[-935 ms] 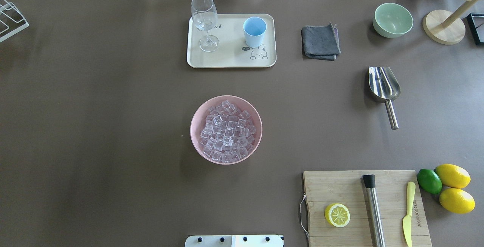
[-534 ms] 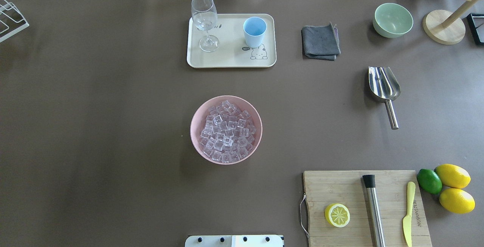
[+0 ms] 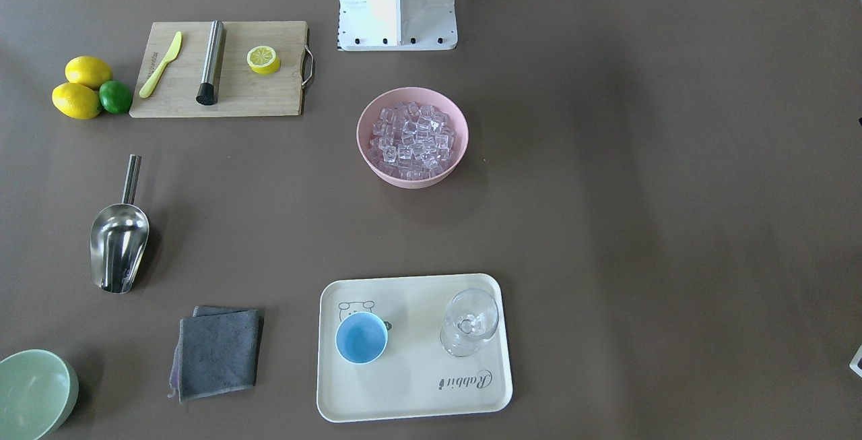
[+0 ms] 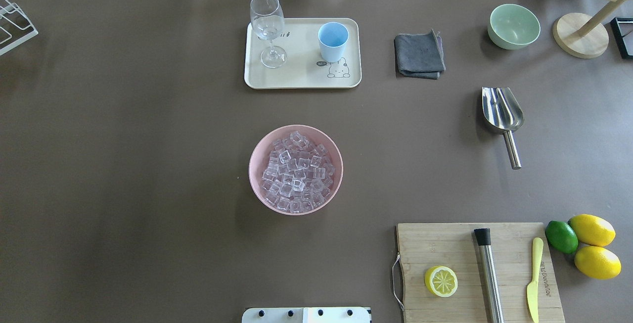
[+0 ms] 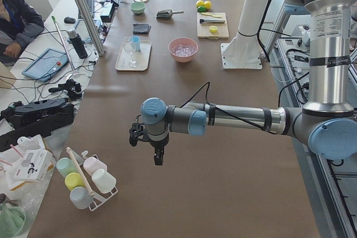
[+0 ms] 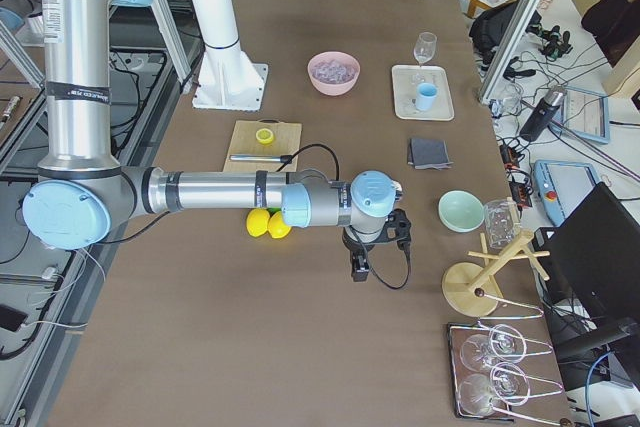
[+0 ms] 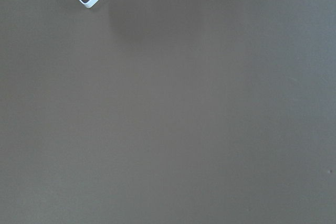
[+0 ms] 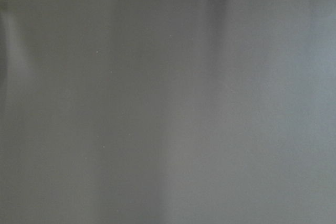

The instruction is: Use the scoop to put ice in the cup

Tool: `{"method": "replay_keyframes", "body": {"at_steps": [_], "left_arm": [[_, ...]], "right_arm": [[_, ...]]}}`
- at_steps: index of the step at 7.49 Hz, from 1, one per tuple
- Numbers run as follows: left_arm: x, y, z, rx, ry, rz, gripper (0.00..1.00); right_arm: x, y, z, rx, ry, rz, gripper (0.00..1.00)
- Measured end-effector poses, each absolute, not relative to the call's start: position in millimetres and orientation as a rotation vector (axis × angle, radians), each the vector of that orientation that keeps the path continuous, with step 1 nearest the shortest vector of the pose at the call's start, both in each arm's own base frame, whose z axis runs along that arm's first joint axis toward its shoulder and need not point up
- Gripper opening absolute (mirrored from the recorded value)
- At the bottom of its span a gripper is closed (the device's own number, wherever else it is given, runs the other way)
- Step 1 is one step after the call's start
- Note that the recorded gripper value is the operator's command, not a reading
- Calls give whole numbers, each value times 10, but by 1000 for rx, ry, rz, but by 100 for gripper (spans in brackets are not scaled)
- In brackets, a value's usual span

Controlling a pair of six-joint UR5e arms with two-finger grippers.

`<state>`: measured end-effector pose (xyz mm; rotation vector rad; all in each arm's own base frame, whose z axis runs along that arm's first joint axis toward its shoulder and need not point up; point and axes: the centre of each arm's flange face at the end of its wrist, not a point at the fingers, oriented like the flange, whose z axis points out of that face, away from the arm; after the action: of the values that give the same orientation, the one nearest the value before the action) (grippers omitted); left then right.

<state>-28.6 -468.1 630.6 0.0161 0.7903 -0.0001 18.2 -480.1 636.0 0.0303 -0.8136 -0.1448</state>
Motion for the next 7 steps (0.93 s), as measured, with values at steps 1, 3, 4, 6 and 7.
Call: {"method": "replay_keyframes", "body": {"at_steps": [1, 3, 4, 6, 7], "left_arm": [[-276, -4699, 6286, 20, 793, 4, 98], [-102, -4820, 6161, 36, 799, 54, 98], [43, -4886, 6074, 43, 804, 89, 98], [414, -5051, 5839, 54, 848, 170, 98], [669, -5157, 5659, 69, 869, 228, 98]], "right_arm": [[-46, -4838, 6281, 28, -827, -111, 100], [-569, -4872, 5978, 47, -853, -71, 100], [-799, -4855, 5782, 42, -869, -52, 100], [-1203, -4777, 5399, 17, -895, -20, 100], [-1408, -4788, 5227, 8, -898, -8, 100]]}}
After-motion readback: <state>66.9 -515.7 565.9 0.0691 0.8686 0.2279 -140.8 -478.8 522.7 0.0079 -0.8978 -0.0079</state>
